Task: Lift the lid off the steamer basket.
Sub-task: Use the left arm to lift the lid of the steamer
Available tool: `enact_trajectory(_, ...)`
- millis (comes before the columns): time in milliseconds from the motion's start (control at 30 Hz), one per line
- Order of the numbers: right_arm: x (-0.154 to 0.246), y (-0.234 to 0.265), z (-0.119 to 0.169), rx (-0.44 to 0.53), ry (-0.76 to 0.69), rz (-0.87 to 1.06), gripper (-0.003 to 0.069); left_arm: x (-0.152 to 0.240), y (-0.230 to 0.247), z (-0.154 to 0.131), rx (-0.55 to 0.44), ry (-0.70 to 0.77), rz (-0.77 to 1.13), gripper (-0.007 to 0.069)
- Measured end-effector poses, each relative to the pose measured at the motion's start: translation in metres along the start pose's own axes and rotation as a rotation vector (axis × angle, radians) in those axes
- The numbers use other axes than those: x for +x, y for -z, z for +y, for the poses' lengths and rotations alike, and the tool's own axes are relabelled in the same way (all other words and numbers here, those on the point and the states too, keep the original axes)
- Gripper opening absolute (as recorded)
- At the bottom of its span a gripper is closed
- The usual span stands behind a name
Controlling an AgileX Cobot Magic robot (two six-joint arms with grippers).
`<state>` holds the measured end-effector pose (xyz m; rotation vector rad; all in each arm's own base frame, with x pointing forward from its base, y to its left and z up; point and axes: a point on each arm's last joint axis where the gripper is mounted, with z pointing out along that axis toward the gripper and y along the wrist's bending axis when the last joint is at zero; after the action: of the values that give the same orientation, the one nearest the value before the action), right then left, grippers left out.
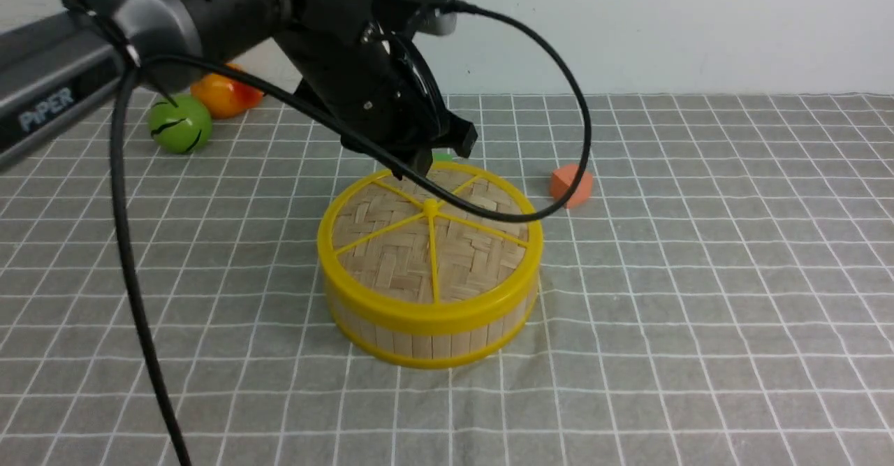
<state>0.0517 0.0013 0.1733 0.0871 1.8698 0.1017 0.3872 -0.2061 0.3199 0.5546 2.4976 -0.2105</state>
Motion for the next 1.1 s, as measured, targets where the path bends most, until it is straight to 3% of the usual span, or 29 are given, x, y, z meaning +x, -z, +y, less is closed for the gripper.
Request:
enact_trajectory(100,0.0,0.0,0.0,0.0,0.0,0.0,0.0242,-0.001,-0.015,0.0,0.0,0.015,0.0,0.0382)
enact_trajectory(233,0.0,0.0,0.0,0.0,0.0,0.0,0.0242,-0.003,-0.027,0.0,0.002,0.019,-0.025,0.0424)
enact_trajectory(533,0.0,0.0,0.0,0.0,0.0,0.0,0.0242,-0.004,-0.051,0.003,-0.036,-0.041,-0.054,0.0338)
enact_trajectory(1100,0.0,0.0,0.0,0.0,0.0,0.0,0.0242,-0.005,-0.054,-0.001,0.003,-0.025,-0.065,0.0329)
